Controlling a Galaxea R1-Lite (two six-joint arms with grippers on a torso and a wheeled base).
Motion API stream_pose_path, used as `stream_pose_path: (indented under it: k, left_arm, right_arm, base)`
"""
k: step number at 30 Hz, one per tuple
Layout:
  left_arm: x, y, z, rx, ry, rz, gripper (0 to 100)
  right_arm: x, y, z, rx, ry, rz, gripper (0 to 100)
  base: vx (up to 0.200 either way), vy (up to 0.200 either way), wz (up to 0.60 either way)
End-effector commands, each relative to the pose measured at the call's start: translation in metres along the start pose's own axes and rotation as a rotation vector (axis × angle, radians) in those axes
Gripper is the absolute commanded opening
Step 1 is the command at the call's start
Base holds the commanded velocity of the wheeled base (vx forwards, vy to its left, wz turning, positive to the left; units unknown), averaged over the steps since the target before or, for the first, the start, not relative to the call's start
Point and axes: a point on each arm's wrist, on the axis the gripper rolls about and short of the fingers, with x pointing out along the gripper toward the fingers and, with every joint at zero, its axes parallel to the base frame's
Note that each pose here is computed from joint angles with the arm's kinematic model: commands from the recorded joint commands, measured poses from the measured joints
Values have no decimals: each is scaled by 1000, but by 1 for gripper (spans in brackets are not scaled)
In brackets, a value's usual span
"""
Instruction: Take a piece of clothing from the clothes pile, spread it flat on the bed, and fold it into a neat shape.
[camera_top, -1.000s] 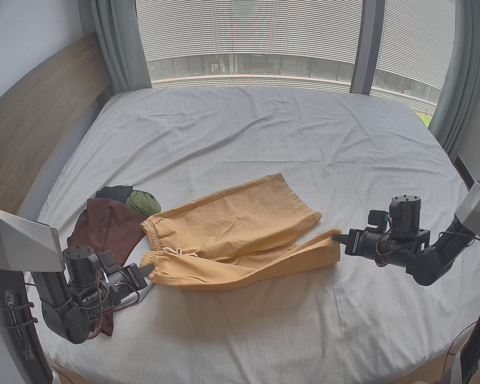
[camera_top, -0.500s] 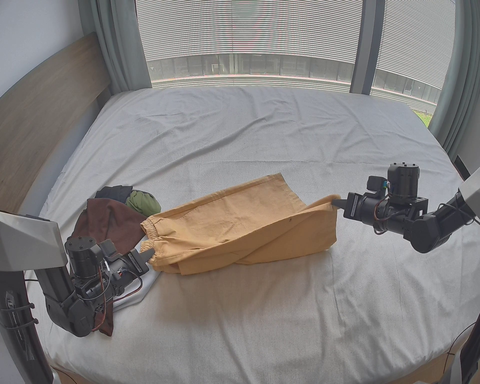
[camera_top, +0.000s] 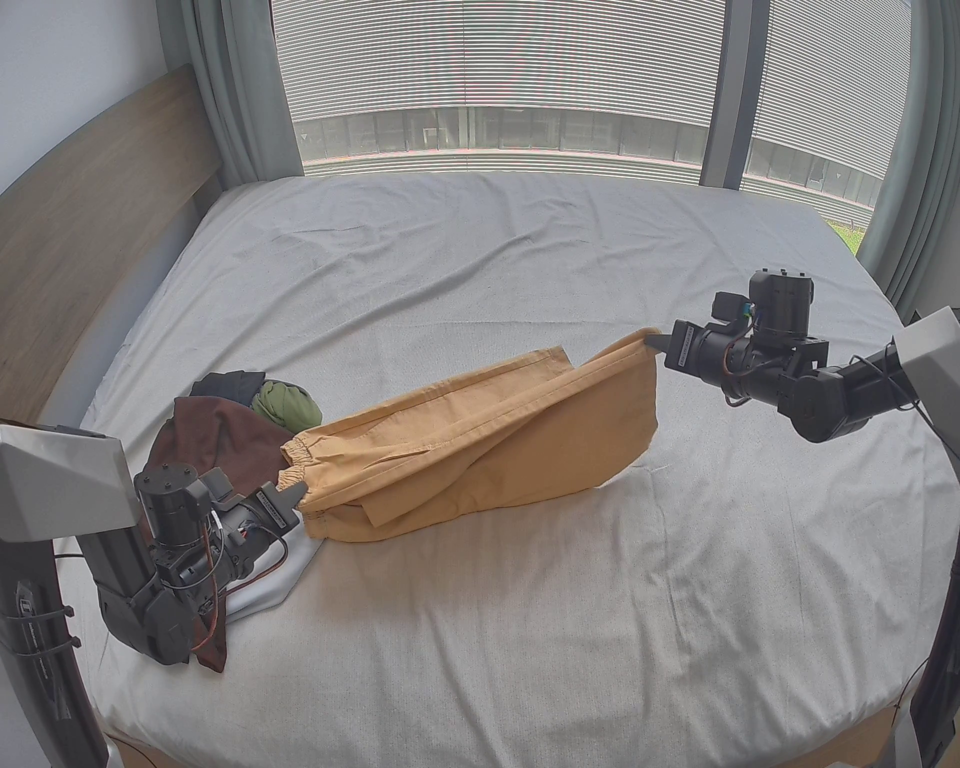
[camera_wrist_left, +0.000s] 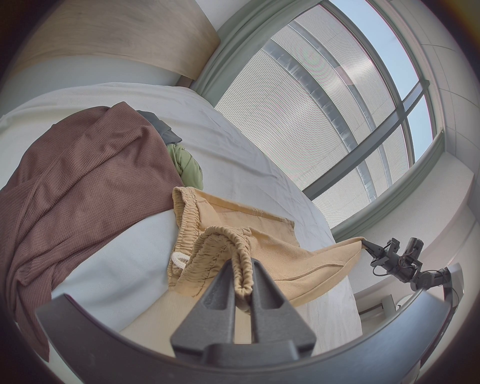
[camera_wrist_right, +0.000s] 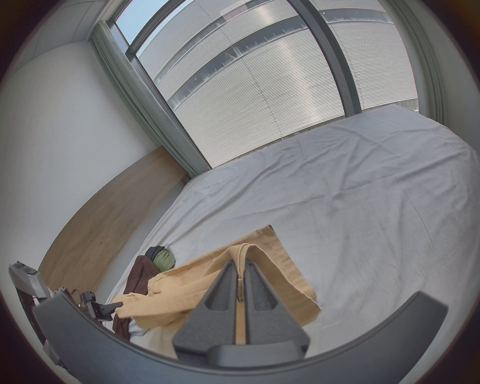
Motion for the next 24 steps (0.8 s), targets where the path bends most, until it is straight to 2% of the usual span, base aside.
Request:
stream_pose_path:
  k: [1,7,24]
  left_arm:
    - [9,2,3,-13,-32,11,0]
    - [16,8,0,-16,-40,36,0]
    - [32,15,6,-49,-99,62,0]
  right_arm:
    - [28,-13,-5,3,9,-8,0]
    - [45,-12,2,-6,-21,9,0]
    - [88,-25,-13,-14,-41,32,0]
  base:
    - [0,0,0]
    - [0,0,0]
    - [0,0,0]
